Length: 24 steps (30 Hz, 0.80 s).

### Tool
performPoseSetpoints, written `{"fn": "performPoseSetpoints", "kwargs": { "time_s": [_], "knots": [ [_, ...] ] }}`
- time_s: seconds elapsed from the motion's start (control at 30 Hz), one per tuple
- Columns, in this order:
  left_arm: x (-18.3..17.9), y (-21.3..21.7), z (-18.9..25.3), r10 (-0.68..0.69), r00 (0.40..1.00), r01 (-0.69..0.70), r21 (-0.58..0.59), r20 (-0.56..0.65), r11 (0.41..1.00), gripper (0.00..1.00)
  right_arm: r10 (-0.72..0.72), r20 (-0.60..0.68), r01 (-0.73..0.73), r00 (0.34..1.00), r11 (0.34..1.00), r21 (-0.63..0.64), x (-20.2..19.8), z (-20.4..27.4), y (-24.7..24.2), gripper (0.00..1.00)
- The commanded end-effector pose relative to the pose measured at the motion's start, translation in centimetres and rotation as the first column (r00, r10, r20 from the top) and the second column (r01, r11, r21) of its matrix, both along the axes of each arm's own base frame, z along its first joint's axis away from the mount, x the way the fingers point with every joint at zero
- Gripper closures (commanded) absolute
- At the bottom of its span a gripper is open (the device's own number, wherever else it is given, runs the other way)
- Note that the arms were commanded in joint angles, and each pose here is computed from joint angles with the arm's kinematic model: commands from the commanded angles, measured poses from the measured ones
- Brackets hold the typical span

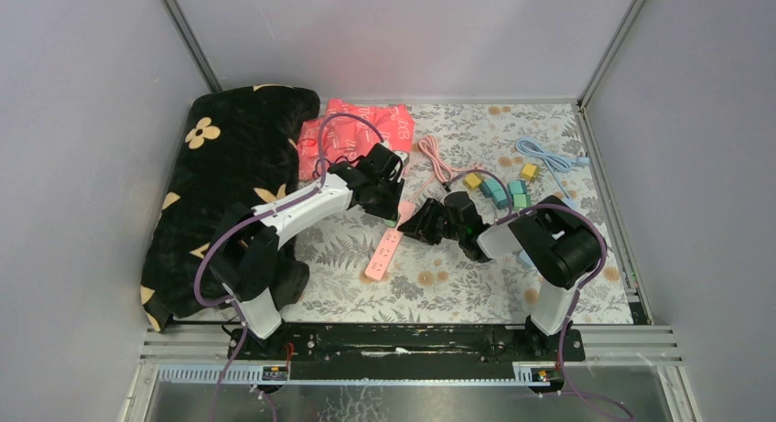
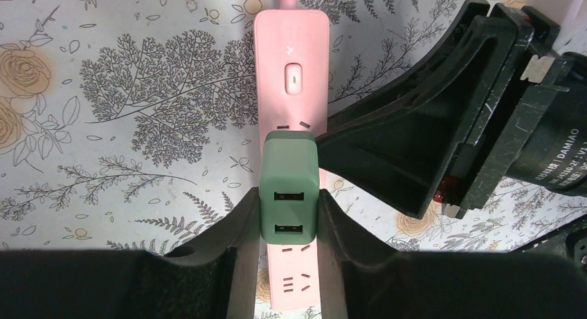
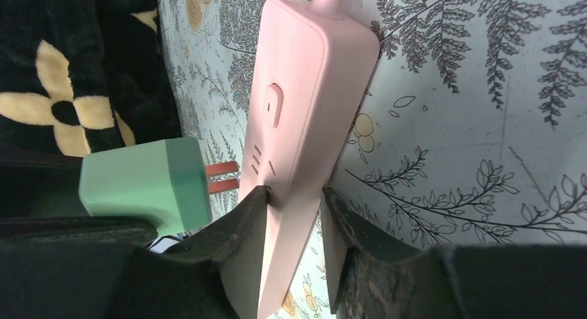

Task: Insert the plug
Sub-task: Insert the plug into the socket.

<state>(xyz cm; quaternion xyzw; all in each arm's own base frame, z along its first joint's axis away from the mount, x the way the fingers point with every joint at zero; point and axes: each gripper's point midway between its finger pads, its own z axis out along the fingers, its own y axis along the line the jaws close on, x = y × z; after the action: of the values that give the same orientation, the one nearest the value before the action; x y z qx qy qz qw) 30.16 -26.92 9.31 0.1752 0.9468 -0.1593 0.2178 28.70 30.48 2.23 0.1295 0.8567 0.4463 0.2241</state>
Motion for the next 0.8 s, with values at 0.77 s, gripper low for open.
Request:
{"fn": "performPoseSetpoints", "kwargs": {
  "time_s": [0.77],
  "knots": [
    [1.0, -0.2, -1.0, 0.044, 0.998, -0.048, 0.098, 0.036, 0.994, 1.0, 0.005, -0.03, -0.006, 1.0, 0.999, -0.041, -0.4, -1.1, -0.4, 0.73]
  ]
}}
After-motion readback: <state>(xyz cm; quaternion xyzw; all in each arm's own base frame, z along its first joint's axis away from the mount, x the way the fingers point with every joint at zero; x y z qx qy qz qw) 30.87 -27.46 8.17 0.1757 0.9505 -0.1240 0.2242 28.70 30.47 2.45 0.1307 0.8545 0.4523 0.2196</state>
